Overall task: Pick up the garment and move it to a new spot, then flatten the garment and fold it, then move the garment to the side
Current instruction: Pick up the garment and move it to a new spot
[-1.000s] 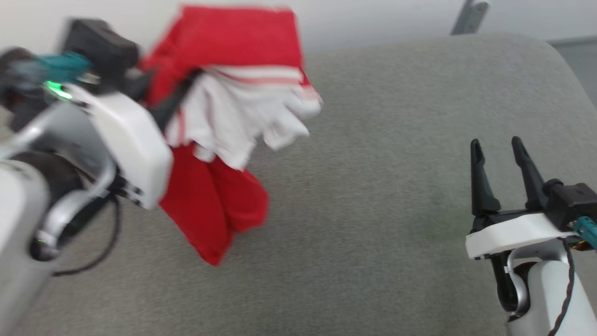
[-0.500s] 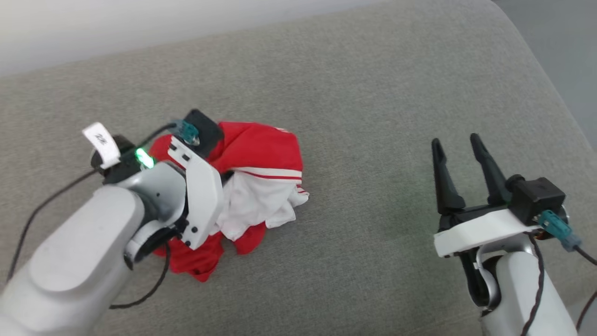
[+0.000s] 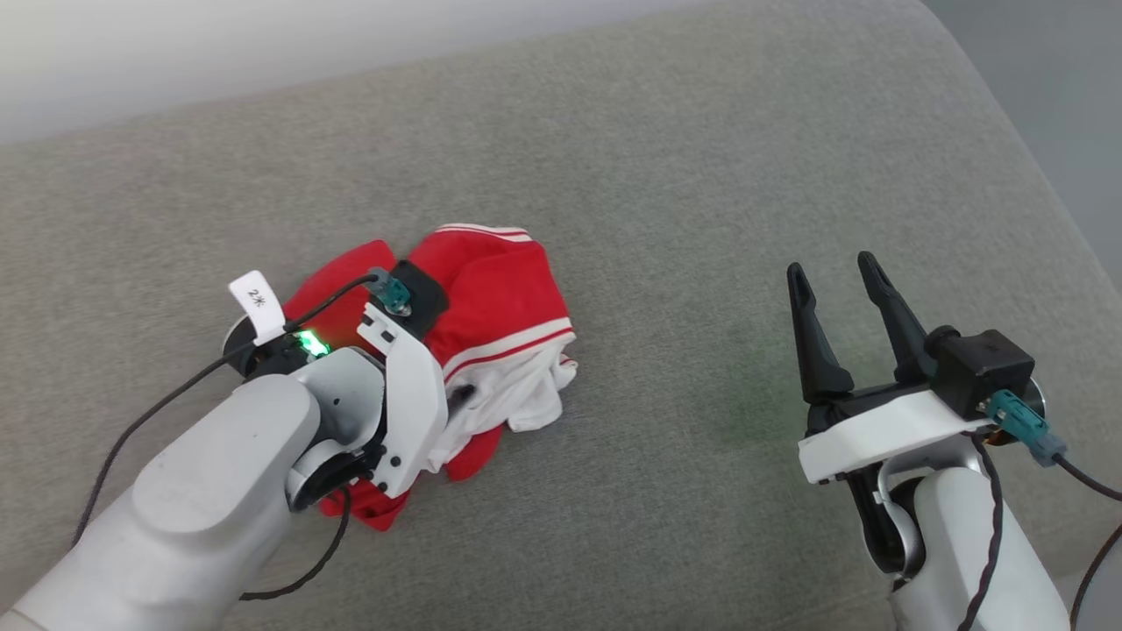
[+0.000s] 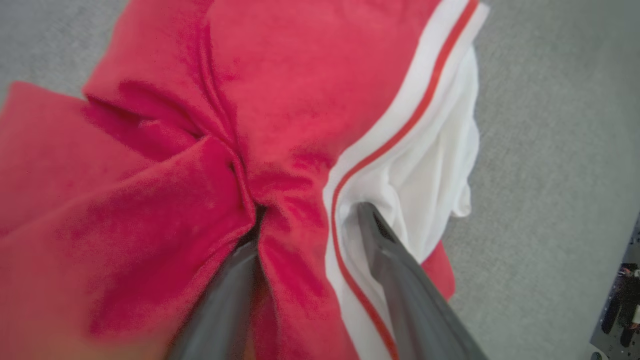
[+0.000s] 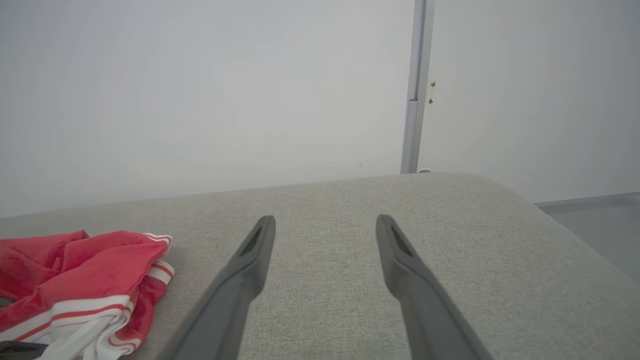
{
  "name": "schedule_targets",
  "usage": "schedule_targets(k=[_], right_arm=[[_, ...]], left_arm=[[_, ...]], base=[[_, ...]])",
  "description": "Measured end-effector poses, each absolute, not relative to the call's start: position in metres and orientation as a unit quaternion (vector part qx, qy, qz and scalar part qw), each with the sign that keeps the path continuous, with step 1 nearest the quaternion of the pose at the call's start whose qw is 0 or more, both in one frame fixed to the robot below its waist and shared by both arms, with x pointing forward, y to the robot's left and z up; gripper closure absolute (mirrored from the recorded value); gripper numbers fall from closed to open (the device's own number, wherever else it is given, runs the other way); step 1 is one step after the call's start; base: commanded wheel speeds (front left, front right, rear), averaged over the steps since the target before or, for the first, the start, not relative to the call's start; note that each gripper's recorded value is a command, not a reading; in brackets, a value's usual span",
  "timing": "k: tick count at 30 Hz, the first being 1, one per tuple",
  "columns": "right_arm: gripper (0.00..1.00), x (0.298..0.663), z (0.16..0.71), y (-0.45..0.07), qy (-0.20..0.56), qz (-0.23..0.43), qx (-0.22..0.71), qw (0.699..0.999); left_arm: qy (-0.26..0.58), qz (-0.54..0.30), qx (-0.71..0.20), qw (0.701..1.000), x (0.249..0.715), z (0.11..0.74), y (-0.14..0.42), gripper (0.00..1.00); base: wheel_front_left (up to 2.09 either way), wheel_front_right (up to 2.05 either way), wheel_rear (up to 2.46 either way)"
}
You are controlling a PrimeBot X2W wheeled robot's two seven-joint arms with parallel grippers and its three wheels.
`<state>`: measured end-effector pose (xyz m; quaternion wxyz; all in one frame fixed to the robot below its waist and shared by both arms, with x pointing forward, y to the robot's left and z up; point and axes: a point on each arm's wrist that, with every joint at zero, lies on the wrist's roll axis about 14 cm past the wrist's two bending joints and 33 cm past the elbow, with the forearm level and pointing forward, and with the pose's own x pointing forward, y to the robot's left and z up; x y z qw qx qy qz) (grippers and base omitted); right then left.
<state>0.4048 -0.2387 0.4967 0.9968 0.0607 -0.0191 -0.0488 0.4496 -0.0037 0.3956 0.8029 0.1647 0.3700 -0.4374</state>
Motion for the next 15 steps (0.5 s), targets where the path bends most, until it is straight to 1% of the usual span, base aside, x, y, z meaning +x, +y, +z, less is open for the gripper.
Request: schedule_targets(k=[3, 4, 10, 15], right_arm=[[0.0, 0.405, 0.499, -0.237, -0.024, -0.047, 0.062, 0.997], [0.0, 0.405, 0.499, -0.237, -0.024, -0.047, 0.062, 0.997], [0.0, 0.407, 0.507, -0.229, -0.032, -0.035, 0.058, 0.997], [0.0, 0.406, 0.517, -0.216, -0.042, -0.017, 0.05, 0.998]], left_arm=[[0.351, -0.435, 0.155, 0.815, 0.451, 0.411, 0.002, 0.0], [0.351, -0.435, 0.155, 0.815, 0.451, 0.411, 0.002, 0.0], [0.267, -0.419, 0.117, 0.86, 0.464, 0.462, 0.017, 0.0], [0.177, -0.375, 0.08, 0.906, 0.47, 0.505, 0.046, 0.0]], base=[[0.0, 0.0, 0.0], [0.0, 0.0, 0.0], [0.0, 0.0, 0.0], [0.0, 0.0, 0.0]])
